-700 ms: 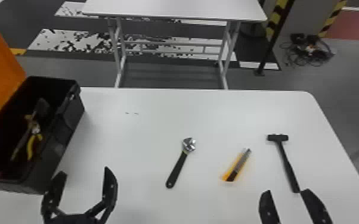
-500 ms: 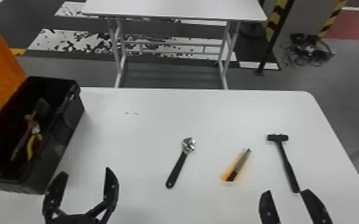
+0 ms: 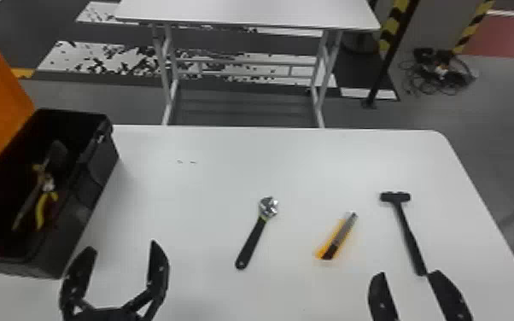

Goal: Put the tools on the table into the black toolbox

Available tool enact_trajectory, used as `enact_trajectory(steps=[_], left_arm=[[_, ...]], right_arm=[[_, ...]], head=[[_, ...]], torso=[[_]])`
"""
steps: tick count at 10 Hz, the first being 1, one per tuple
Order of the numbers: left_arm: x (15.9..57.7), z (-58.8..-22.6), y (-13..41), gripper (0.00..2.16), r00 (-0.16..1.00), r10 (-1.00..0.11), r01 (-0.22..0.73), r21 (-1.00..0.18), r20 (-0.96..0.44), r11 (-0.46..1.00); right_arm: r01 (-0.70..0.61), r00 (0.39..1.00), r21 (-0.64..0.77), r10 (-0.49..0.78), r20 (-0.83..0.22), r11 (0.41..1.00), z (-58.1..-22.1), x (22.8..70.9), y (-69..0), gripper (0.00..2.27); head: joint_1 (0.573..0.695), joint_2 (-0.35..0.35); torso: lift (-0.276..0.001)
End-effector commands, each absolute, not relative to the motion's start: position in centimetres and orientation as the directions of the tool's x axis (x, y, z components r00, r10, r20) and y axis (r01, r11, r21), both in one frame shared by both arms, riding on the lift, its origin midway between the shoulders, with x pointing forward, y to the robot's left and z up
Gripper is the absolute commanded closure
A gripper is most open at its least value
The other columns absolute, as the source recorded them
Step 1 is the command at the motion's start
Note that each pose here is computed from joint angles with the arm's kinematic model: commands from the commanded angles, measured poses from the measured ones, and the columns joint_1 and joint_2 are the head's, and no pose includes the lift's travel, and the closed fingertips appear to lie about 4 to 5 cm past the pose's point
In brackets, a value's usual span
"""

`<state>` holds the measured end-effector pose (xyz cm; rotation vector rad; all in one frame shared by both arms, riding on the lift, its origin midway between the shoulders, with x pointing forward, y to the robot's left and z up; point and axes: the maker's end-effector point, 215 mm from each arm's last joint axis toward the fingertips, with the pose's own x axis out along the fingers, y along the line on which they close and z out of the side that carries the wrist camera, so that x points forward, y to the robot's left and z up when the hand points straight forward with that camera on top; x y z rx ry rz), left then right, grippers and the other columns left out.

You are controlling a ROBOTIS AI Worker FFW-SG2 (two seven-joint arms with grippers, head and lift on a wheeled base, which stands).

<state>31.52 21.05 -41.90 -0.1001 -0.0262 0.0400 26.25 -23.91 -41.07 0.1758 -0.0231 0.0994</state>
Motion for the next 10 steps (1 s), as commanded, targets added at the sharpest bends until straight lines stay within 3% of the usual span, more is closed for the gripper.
enact_trajectory(steps=[1, 6, 10], left_arm=[[31.5, -42.1, 21.1, 0.07, 0.999, 0.041, -0.038, -0.101, 0.020, 0.994], [31.4, -42.6, 20.9, 0.07, 0.999, 0.031, -0.030, -0.100, 0.012, 0.995], [31.6, -42.6, 20.8, 0.08, 1.000, 0.028, -0.027, -0.101, 0.014, 0.995]], right_arm=[[-0.100, 0.995, 0.173, 0.096, 0.033, 0.980, -41.1, 26.2, -23.9, 0.15], [-0.125, 0.992, 0.167, 0.121, 0.034, 0.978, -41.0, 26.3, -22.3, 0.13], [-0.189, 0.982, 0.173, 0.190, 0.006, 0.967, -41.4, 27.6, -17.6, 0.15]], head=[[0.695, -0.060], [0.695, -0.059], [0.695, 0.014]], torso=[[-0.075], [-0.075], [-0.075]])
